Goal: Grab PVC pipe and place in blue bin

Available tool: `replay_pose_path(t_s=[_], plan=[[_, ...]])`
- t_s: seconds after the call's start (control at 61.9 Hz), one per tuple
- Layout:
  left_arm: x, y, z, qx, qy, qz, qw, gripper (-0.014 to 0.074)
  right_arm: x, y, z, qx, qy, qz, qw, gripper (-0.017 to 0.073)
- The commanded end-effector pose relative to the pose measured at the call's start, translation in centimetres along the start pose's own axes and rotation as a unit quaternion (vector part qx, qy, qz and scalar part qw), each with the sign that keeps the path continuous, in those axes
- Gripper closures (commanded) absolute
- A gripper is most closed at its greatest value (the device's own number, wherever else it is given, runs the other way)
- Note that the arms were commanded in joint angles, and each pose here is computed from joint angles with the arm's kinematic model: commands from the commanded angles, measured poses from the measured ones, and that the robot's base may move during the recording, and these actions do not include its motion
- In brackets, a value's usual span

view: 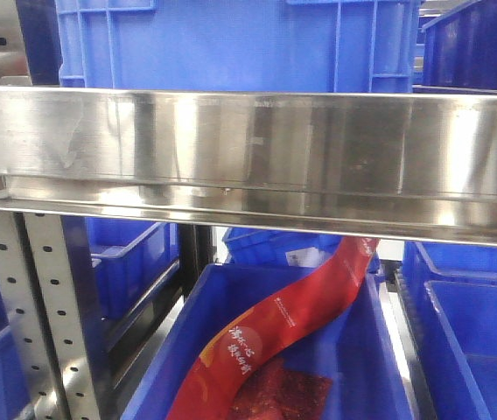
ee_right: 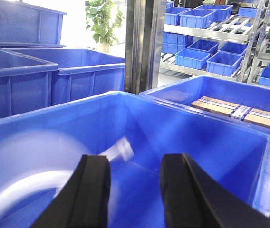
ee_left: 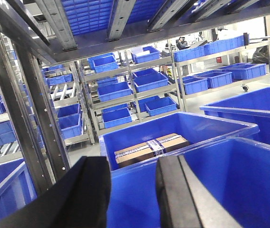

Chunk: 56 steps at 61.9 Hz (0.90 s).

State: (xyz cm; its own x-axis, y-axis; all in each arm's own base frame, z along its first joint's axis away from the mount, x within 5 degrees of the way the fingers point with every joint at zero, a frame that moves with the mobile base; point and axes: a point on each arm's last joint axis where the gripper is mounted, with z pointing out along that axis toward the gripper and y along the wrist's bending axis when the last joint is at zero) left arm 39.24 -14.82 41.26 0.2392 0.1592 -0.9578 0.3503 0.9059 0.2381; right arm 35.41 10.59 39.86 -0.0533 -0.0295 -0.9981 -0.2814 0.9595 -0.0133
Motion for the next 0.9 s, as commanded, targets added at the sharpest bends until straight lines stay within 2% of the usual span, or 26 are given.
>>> replay_pose_path(t_s=[0.0,0.194,0.323,0.404,0.485,0.517,0.808,0.84,0.888], plan=[[-0.8,-0.1,0.0,0.001,-0.021,-0.001,1.000,0.0400,-1.0,-0.1,-0.5,0.002,-0.022,-0.006,1.000,0.0386],[-1.0,-0.2,-0.1,0.002,-0.023,-0.001,1.000,0.0400,-2.0,0.1,-2.0,-0.006,-0.008,-0.010,1.000,0.0388],[-2.0,-0.2,-0.6,0.002,-0.033,-0.001,0.999,0.0430,-3.1,0.1,-3.7,-0.009,-0.005,-0.045,0.999,0.0466],[-2.9,-0.1,-1.2,-0.001,-0.034,-0.009,0.999,0.0522,-4.0,0.1,-4.8,-0.010,-0.011,-0.047,0.999,0.0570],[-3.9,0.0,-1.9,-0.002,-0.030,-0.014,0.999,0.0673,-4.9,0.1,-6.0,-0.010,-0.021,-0.047,0.999,0.0694],[-4.2,-0.1,-2.1,-0.002,-0.024,-0.014,1.000,0.0704,-5.1,0.1,-6.4,-0.010,-0.024,-0.047,0.999,0.0728],[-6.9,-1.4,-4.5,0.019,0.008,-0.018,1.000,0.0704,-7.0,0.2,-10.9,-0.022,-0.003,-0.050,0.999,0.0727],[-7.1,-1.3,-4.8,0.018,0.010,-0.025,0.999,0.0704,-7.2,0.2,-11.6,-0.024,0.003,-0.050,0.998,0.0727],[-7.6,-1.2,-5.2,0.016,0.012,-0.054,0.998,0.0704,-7.4,0.3,-12.3,-0.025,0.006,-0.050,0.998,0.0727]])
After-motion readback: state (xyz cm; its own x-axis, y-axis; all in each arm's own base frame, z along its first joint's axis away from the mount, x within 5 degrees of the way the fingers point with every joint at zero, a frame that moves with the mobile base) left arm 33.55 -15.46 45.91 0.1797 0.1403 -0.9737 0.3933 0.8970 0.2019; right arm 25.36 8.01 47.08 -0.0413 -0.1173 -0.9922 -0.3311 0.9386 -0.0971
